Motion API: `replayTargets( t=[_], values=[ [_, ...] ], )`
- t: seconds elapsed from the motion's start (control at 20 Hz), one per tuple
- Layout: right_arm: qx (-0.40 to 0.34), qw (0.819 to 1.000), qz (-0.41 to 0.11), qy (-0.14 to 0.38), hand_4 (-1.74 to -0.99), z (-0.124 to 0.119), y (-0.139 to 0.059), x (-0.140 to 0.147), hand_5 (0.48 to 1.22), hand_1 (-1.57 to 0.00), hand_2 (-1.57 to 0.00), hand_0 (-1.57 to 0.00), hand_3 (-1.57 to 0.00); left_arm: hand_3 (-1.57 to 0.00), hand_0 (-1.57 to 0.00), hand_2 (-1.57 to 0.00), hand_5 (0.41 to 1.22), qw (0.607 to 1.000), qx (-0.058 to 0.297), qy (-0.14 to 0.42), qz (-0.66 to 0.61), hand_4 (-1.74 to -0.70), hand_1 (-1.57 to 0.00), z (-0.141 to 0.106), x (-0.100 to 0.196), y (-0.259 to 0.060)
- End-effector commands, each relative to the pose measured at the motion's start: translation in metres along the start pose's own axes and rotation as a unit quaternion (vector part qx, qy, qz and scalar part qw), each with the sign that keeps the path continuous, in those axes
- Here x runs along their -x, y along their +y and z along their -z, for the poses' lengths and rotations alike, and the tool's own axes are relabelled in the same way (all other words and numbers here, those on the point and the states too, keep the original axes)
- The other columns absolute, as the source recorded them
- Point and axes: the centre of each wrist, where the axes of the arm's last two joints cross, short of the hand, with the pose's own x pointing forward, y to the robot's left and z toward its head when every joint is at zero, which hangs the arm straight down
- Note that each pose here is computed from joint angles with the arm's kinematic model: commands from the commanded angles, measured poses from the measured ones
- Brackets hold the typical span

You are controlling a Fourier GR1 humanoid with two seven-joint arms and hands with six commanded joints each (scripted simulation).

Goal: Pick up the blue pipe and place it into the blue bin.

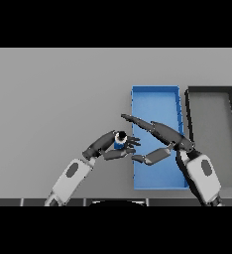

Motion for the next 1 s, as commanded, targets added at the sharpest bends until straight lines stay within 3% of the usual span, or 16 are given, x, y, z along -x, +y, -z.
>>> replayTargets(
  t=[0.0, 0.2, 0.35, 0.5, 0.6, 0.75, 0.9, 0.95],
  values=[
    [-0.009, 1.000, -0.007, -0.001, -1.268, 0.008, 0.001, -0.002, 0.555, 0.00, -0.05, 0.00, 0.00, -1.57, -1.57, -1.57, 1.221, 1.000, -0.002, 0.002, 0.000, -1.46, -1.57, 0.005, -0.002, -0.002],
    [-0.043, 0.999, -0.026, 0.003, -1.223, 0.033, 0.007, -0.010, 0.540, -0.02, -0.07, -0.01, 0.00, -1.57, -1.57, -1.57, 1.221, 1.000, 0.007, 0.014, -0.019, -1.47, -1.57, 0.005, 0.000, 0.006],
    [-0.057, 0.998, -0.035, 0.018, -1.186, 0.051, 0.000, -0.008, 0.521, -0.03, -0.08, -0.02, 0.00, -1.57, -1.57, -1.57, 1.221, 1.000, 0.003, 0.018, -0.008, -1.47, -1.57, 0.006, -0.004, 0.003],
    [-0.077, 0.996, -0.040, 0.025, -1.204, 0.063, -0.002, -0.008, 0.497, -0.11, -0.17, -0.07, -0.04, -1.57, -1.57, -1.57, 1.221, 1.000, 0.002, 0.027, -0.003, -1.47, -1.57, 0.001, 0.000, 0.003],
    [-0.092, 0.995, -0.042, 0.019, -1.278, 0.074, 0.001, -0.011, 0.485, -0.36, -0.38, -0.32, -0.24, -1.57, -1.57, -1.57, 1.221, 1.000, 0.001, 0.027, -0.004, -1.52, -1.57, 0.001, 0.001, 0.005],
    [-0.099, 0.994, -0.035, 0.008, -1.467, 0.077, 0.006, -0.007, 0.518, -0.88, -0.91, -0.88, -0.76, -1.57, -1.57, -1.57, 1.221, 0.998, 0.000, 0.059, 0.009, -1.62, -1.57, 0.004, -0.004, 0.005],
    [-0.103, 0.995, -0.012, 0.004, -1.581, 0.087, 0.012, -0.008, 0.650, -1.22, -1.23, -1.22, -1.02, -1.52, -1.57, -1.57, 1.221, 0.999, -0.002, 0.045, -0.015, -1.68, -1.57, 0.001, 0.000, 0.000],
    [-0.104, 0.995, -0.002, -0.006, -1.606, 0.087, 0.017, -0.004, 0.765, -1.29, -1.30, -1.29, -1.10, -1.53, -1.57, -1.57, 1.221, 0.999, -0.001, 0.037, -0.022, -1.69, -1.57, 0.004, 0.001, 0.003]
  ],
)
